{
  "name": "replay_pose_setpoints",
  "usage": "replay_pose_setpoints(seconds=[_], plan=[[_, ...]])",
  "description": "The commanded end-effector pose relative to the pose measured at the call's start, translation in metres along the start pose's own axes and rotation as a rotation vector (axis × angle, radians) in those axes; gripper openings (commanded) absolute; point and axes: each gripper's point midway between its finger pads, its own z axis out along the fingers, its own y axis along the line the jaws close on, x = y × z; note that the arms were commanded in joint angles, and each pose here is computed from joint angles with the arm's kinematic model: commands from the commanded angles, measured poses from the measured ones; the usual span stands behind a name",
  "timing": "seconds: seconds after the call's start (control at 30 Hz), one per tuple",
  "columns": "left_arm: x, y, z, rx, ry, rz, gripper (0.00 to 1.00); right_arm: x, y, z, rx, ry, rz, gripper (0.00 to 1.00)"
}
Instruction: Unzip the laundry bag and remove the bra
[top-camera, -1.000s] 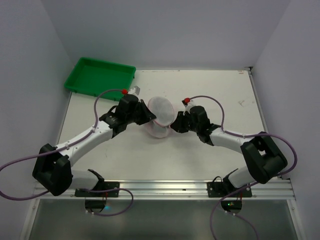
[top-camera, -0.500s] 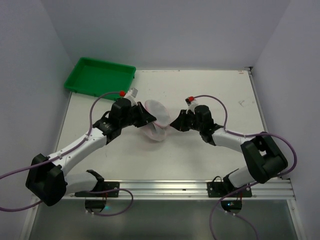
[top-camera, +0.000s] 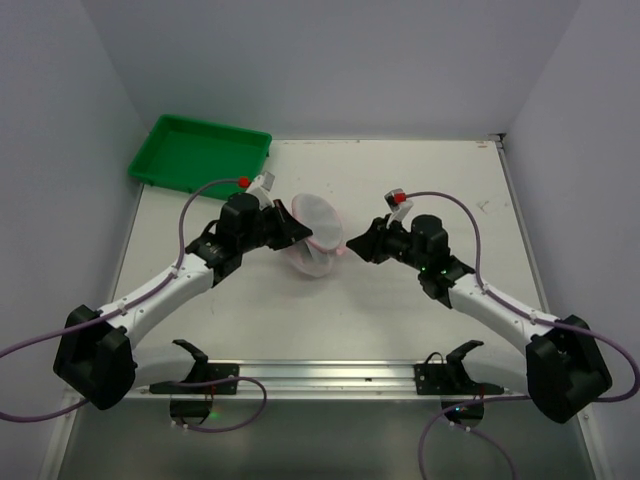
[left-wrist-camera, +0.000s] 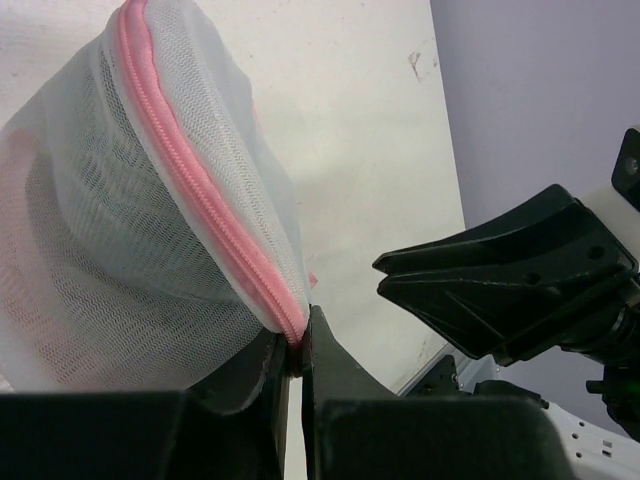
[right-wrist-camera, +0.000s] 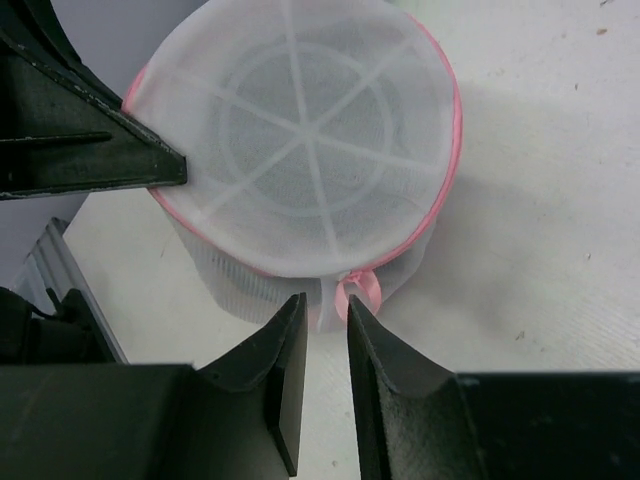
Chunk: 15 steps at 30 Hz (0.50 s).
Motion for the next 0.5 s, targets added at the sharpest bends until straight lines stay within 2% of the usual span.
replay_pose_setpoints(seconds=[0.0, 0.17, 0.47], plan=[[-0.022, -0.028, -0.006, 0.089, -0.050, 0.069, 0.00, -0.018, 0.003, 0.003, 0.002, -0.033, -0.065, 0.25], [-0.025, -0.034, -0.007, 0.110, -0.049, 0.086, 0.00, -0.015, -0.008, 0.016, 0.027, -0.021, -0.065, 0.16], [-0.021, -0.035, -0.009, 0.111, -0.024, 0.075, 0.00, 0.006, -0.005, 0.033, -0.055, 0.057, -0.051, 0.13]])
